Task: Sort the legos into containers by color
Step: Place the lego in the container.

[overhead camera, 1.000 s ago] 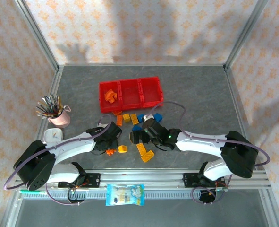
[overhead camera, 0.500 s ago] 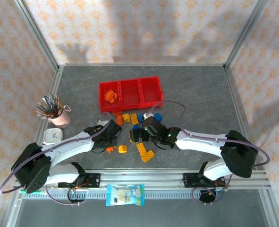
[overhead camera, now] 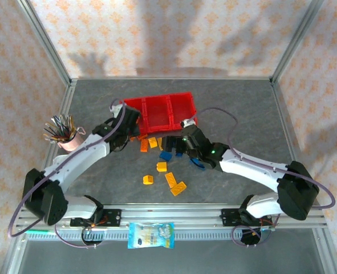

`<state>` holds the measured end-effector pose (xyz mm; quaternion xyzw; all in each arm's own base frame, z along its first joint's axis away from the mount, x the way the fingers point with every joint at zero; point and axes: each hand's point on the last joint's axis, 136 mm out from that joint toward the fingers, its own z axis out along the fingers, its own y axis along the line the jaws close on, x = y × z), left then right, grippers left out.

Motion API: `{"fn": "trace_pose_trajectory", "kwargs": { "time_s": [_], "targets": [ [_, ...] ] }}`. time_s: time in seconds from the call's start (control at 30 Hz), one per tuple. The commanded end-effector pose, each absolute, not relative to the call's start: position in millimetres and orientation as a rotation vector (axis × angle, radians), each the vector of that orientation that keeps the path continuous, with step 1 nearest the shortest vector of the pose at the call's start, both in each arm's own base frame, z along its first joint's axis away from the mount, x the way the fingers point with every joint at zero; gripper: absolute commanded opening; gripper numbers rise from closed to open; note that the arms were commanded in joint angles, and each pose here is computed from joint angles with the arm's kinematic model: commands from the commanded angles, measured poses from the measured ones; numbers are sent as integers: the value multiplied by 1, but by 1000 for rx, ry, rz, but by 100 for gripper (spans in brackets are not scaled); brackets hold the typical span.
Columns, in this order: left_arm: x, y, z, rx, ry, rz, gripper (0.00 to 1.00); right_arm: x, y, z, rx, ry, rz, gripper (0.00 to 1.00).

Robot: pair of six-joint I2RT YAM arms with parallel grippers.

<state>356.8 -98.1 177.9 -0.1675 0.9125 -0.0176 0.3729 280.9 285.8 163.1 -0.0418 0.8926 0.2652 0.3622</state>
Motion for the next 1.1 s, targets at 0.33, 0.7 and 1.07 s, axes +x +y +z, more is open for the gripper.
{"fn": "trace_pose_trajectory", "kwargs": {
  "time_s": [0.33, 0.7, 1.07],
  "targets": [
    [489, -88, 151, -391, 2343, 56, 29, 309, 275, 174, -28, 2260, 634, 100],
    [514, -73, 123, -375, 2425, 128, 53, 313, 279, 184, -31, 2246, 645, 100],
    [458, -94, 168, -332, 2387, -132, 60, 301, 275, 169, -78, 2301, 633, 100]
  ]
}}
